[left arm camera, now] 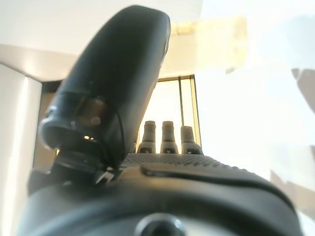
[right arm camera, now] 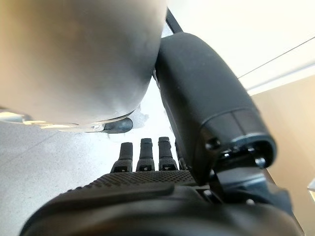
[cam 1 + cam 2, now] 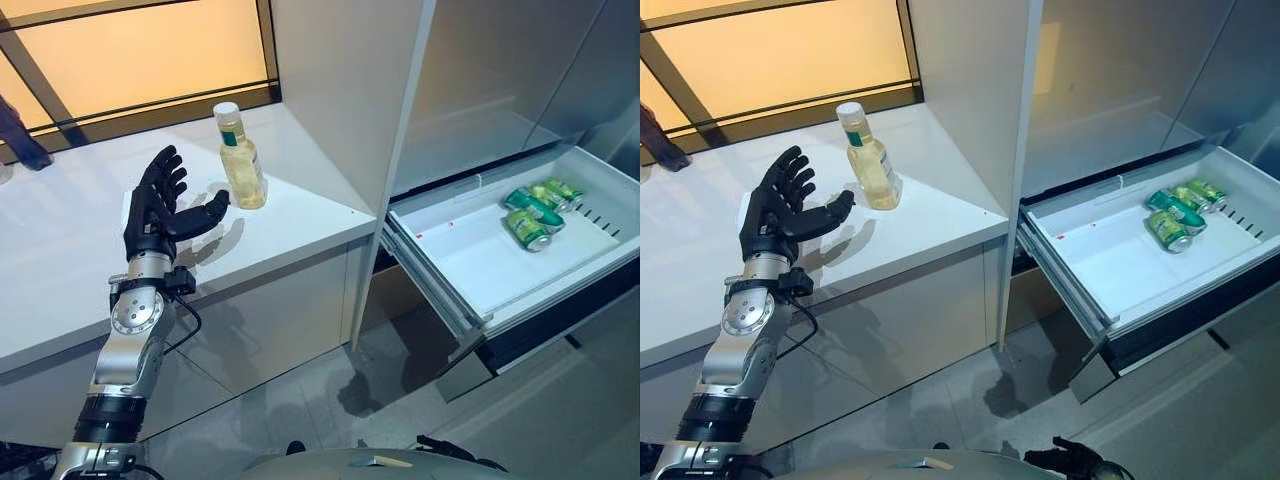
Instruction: Put drinks into fridge and close the fridge
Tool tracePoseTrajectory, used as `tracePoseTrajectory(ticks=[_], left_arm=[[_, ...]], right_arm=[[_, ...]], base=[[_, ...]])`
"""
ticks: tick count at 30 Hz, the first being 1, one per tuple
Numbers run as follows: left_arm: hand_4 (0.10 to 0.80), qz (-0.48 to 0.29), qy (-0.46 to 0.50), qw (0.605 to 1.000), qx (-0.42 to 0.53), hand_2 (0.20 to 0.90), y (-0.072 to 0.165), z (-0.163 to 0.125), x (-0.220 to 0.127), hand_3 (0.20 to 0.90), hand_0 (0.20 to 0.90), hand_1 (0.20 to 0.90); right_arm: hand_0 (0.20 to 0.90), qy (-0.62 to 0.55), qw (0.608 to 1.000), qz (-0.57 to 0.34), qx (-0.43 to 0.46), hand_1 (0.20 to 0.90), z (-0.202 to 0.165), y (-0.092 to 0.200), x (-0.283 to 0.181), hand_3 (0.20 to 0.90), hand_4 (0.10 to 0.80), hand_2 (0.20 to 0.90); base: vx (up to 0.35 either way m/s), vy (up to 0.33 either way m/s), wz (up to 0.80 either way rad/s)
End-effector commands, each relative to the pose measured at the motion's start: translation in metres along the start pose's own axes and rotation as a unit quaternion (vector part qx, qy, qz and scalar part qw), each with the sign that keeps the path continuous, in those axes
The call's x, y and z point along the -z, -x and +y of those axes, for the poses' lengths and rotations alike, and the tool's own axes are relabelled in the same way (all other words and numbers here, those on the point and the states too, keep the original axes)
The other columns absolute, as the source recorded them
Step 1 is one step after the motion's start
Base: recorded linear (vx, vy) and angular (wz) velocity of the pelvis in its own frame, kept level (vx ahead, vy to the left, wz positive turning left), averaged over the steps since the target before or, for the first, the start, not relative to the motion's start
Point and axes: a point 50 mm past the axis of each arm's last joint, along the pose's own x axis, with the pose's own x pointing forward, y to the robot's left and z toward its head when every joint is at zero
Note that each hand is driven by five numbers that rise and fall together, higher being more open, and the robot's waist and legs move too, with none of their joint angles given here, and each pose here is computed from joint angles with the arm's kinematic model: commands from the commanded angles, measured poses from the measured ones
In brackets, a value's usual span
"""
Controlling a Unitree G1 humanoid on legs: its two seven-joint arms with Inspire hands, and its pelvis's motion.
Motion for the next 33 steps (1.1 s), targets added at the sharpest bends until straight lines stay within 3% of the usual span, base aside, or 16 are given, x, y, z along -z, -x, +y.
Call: tracePoseTrajectory(ticks=[1, 33], left_arm=[[0.8, -0.135, -0.024, 0.99, 0.02, 0.9, -0.032, -0.006, -0.061, 0.9, 0.9, 0.9], [0.8, -0.097, 0.037, 0.994, 0.014, 0.9, -0.058, -0.011, -0.064, 0.9, 0.9, 0.9]], right_arm=[[0.9, 0.025, 1.0, 0.006, 0.001, 0.9, -0.002, 0.0, 0.002, 0.9, 0.8, 0.9], [0.9, 0.037, 0.999, 0.015, -0.001, 0.9, -0.002, 0.0, 0.001, 0.9, 0.8, 0.9]], base=[[-0.018, 0.0, -0.05], [0.008, 0.0, -0.01]])
